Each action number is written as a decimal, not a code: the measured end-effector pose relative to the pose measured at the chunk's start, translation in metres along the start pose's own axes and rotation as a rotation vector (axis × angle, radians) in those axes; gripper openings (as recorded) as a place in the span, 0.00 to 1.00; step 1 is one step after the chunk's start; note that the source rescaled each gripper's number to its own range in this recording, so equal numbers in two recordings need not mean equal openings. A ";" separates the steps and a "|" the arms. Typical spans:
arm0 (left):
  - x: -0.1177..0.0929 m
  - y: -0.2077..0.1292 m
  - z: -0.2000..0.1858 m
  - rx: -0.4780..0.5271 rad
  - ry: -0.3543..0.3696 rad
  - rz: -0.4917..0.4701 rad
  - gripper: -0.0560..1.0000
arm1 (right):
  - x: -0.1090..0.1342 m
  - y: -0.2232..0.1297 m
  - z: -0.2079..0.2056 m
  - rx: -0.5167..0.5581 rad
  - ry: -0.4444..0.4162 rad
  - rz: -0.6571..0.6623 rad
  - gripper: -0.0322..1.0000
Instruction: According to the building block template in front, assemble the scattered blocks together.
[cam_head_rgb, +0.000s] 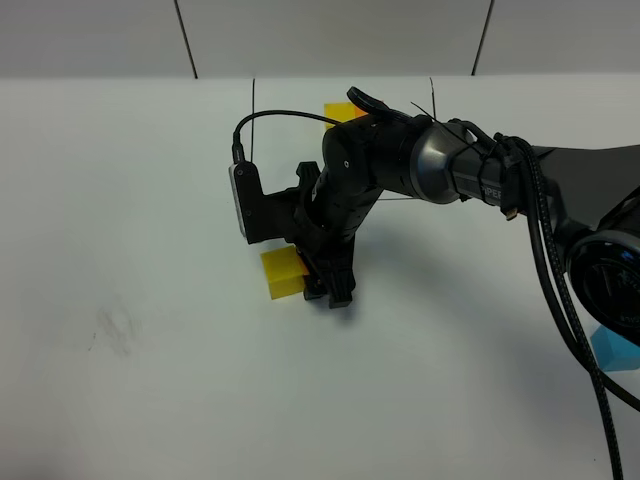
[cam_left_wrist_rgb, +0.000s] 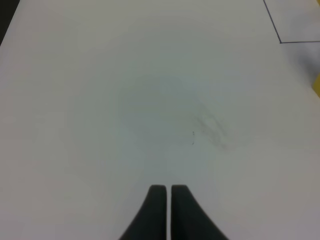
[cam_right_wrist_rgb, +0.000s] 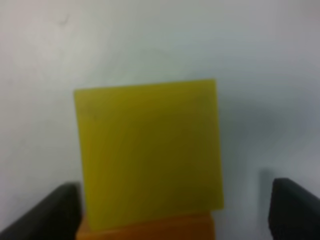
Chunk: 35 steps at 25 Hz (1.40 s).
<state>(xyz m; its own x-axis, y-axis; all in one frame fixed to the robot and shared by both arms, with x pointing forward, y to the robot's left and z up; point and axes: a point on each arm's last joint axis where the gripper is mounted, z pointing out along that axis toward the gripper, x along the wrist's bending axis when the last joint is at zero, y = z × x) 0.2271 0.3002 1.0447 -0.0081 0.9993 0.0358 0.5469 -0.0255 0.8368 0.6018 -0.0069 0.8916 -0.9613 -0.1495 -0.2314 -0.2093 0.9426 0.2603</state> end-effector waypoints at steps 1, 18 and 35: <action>0.000 0.000 0.000 0.000 0.000 0.000 0.05 | 0.000 0.000 0.000 0.000 0.000 0.003 0.85; 0.000 0.000 0.000 0.000 0.000 0.000 0.05 | -0.004 0.004 -0.076 0.073 -0.054 0.067 0.83; 0.000 0.000 0.000 0.000 0.000 0.000 0.05 | 0.004 -0.025 -0.161 0.246 -0.110 0.348 0.05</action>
<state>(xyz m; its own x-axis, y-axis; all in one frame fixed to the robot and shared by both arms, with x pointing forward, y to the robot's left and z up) 0.2271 0.3002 1.0447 -0.0081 0.9993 0.0358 0.5469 -0.0255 0.8368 0.5741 -0.0788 1.0349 -0.9392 0.2101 -0.2714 0.1859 0.9761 0.1122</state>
